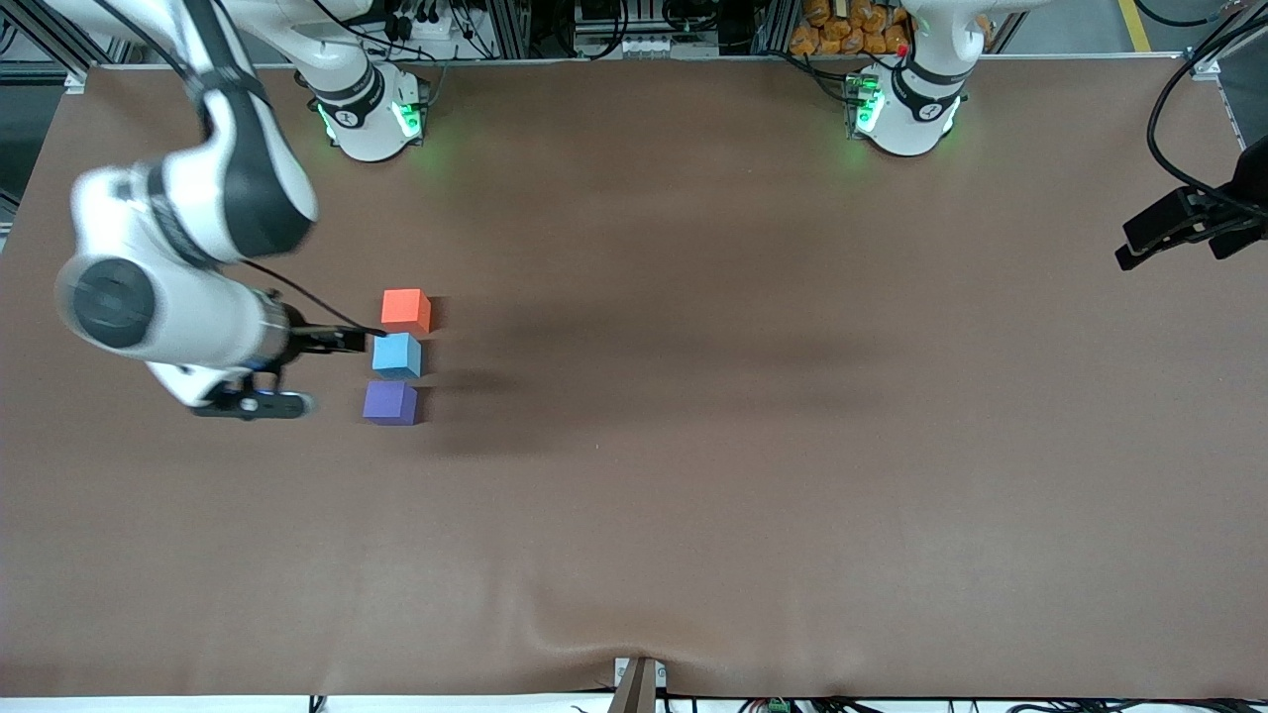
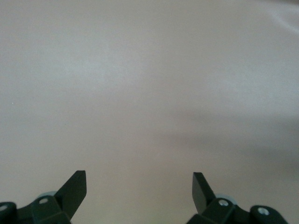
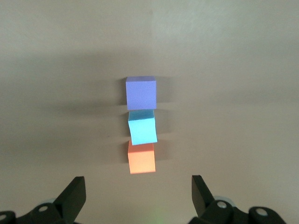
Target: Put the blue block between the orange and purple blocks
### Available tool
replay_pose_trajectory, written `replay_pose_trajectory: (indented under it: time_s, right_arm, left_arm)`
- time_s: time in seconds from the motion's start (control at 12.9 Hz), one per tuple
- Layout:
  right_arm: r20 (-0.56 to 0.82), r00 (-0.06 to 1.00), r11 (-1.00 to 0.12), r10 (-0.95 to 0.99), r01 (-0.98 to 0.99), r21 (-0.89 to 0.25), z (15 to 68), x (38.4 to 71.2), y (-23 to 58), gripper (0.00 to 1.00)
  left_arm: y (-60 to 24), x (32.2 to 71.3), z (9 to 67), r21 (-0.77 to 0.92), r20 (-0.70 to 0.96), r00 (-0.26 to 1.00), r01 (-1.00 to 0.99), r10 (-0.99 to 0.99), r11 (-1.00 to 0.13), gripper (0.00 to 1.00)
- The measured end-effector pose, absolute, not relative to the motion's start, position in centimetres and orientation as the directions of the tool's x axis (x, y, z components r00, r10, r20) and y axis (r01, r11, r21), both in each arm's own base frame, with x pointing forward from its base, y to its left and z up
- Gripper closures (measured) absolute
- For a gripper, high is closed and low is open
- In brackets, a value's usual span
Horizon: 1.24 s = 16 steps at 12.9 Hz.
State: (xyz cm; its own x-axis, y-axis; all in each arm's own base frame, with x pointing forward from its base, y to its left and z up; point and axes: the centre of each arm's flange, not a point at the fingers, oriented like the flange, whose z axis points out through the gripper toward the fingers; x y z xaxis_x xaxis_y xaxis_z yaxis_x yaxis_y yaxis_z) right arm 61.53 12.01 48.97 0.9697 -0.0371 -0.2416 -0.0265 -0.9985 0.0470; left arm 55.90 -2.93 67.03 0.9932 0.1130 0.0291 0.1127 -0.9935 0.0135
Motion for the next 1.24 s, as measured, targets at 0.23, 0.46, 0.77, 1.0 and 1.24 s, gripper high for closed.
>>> replay_pose_trajectory:
  time_s: [0.23, 0.46, 0.77, 1.0, 1.24]
  right_arm:
    - [-0.214, 0.974, -0.997, -0.07, -0.062, 0.046, 55.2, 62.0, 10.0, 0.0]
    - [-0.241, 0.966, -0.995, -0.096, -0.092, 0.03, 59.5, 61.0, 7.5, 0.0]
    - [-0.128, 0.987, -0.996, -0.093, -0.092, 0.012, 66.7, 57.6, 7.2, 0.0]
    - [-0.057, 0.994, -0.996, -0.091, -0.09, 0.017, 66.2, 55.6, 7.7, 0.0]
    - [-0.071, 0.997, -0.999, -0.042, -0.042, 0.008, 64.9, 54.4, 4.8, 0.0]
  left_arm:
    - [-4.9, 54.9, 67.1, 0.01, 0.028, 0.996, 0.087, 0.087, -0.996, 0.0]
    - [-5.2, 52.9, 66.6, 0.002, 0.032, 0.996, 0.083, 0.083, -0.997, 0.0]
    - [-5.3, 50.8, 66.8, -0.005, 0.042, 0.996, 0.084, 0.084, -0.996, 0.0]
    - [-5.1, 50.9, 67.1, -0.003, 0.055, 0.995, 0.086, 0.086, -0.996, 0.0]
    - [-4.9, 50.9, 67.5, -0.001, 0.065, 0.994, 0.091, 0.09, -0.996, 0.0]
